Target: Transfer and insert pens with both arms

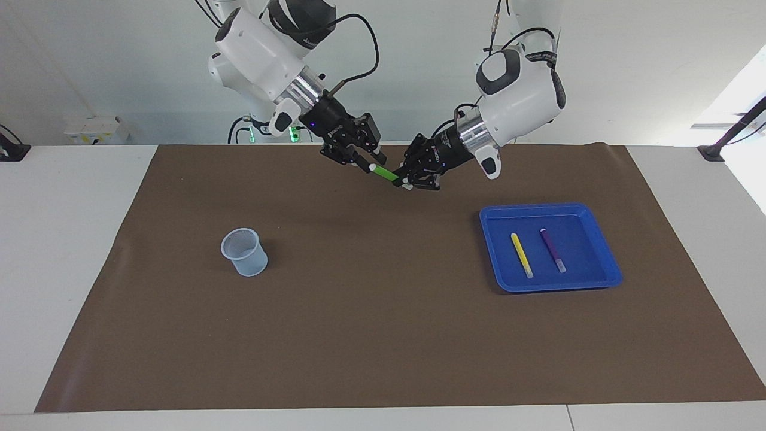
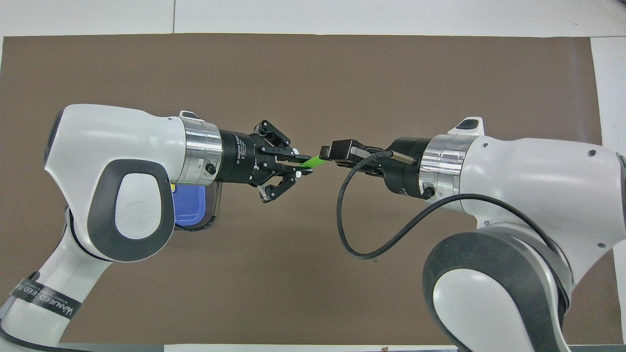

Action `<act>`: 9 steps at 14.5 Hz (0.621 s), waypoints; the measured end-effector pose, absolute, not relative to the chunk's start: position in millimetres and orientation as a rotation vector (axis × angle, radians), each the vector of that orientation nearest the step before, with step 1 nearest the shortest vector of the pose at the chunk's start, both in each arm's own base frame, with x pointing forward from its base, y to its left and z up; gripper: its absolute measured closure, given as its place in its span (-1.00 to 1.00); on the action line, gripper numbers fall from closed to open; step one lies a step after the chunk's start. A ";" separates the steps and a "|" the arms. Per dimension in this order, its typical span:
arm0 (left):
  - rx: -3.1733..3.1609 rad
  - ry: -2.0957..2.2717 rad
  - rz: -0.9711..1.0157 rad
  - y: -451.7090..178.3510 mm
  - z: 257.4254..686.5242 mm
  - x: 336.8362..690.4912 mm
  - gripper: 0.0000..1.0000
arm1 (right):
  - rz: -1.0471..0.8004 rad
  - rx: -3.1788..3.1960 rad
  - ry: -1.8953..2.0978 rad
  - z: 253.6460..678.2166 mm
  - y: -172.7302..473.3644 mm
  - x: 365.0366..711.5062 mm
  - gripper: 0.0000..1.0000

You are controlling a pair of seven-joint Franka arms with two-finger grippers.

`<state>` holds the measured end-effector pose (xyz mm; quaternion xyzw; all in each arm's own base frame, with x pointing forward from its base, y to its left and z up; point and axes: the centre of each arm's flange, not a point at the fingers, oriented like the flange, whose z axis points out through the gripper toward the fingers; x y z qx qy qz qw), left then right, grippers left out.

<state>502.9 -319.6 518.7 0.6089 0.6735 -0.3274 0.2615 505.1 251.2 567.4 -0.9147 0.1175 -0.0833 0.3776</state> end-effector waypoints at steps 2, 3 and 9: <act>1.644 1.824 -0.883 -318.4 519.8 503.4 0.67 | -0.213 -2.340 0.302 566.5 249.9 505.7 0.66; 1.644 1.824 -0.883 -318.3 519.8 503.4 0.67 | -0.214 -2.340 0.301 566.7 250.1 505.6 0.66; 1.639 1.817 -0.868 -318.5 522.5 503.2 0.56 | -0.214 -2.340 0.301 567.4 249.9 505.7 0.66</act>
